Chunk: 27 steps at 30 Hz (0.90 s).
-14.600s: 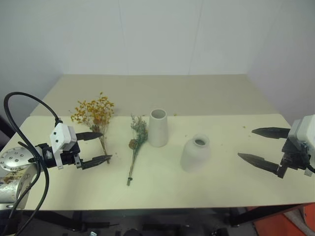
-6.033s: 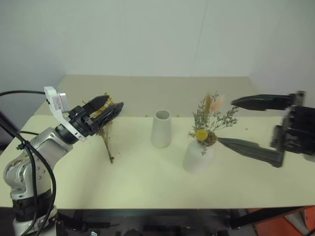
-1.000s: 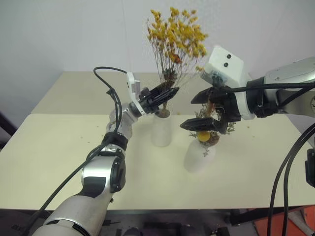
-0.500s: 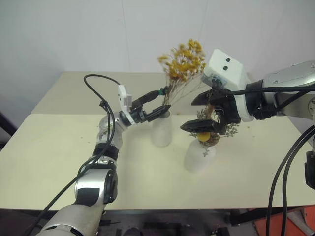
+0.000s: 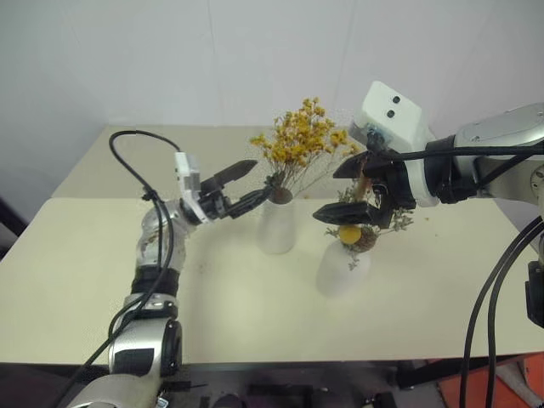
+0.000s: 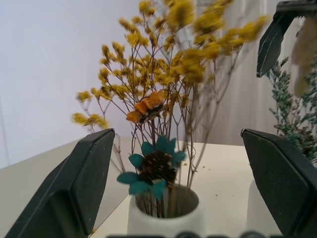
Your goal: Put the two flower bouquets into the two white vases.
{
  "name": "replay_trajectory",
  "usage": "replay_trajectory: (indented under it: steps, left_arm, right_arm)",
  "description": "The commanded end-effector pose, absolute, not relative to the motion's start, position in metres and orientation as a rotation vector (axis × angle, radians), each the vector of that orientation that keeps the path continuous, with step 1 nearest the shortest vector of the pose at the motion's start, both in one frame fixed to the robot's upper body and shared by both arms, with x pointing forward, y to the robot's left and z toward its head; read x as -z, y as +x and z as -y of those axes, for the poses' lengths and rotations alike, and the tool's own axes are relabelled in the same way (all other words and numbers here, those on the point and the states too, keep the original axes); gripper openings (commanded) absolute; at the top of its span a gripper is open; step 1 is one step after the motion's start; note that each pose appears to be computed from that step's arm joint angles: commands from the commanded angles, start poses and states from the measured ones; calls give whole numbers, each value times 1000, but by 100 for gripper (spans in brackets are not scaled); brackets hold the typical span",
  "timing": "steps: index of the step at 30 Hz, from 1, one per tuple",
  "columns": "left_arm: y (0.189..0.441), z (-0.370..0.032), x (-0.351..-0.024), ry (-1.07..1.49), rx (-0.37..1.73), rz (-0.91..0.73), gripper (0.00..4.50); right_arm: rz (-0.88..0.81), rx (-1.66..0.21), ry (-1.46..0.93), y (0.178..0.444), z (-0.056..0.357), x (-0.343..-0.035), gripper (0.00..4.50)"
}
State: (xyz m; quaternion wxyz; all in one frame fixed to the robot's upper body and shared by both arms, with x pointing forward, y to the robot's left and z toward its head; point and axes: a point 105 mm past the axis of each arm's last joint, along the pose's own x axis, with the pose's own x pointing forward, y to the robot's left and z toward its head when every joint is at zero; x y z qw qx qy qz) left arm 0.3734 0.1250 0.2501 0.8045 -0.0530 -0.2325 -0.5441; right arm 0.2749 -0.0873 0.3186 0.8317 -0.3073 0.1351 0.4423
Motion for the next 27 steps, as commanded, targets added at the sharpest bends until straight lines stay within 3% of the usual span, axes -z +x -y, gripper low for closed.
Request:
replay_trajectory:
  steps: [1,4,10,14,27]
  left_arm:
    - [365,-152,-290,-275,1063,643,447]
    - [358,-186,-310,-469,957,733,447]
    - [342,-208,-319,-522,882,747,447]
    - [330,-199,-295,-305,928,597,447]
    - [307,-214,-253,-173,928,395,447]
  right_arm:
    - [-221,-906,-650,274,89,-333,450]
    - [-192,-924,-628,271,87,-339,450]
    - [-92,-965,-514,259,91,-364,450]
    - [-4,-958,-439,249,109,-376,450]
    - [191,-888,-293,199,182,-391,450]
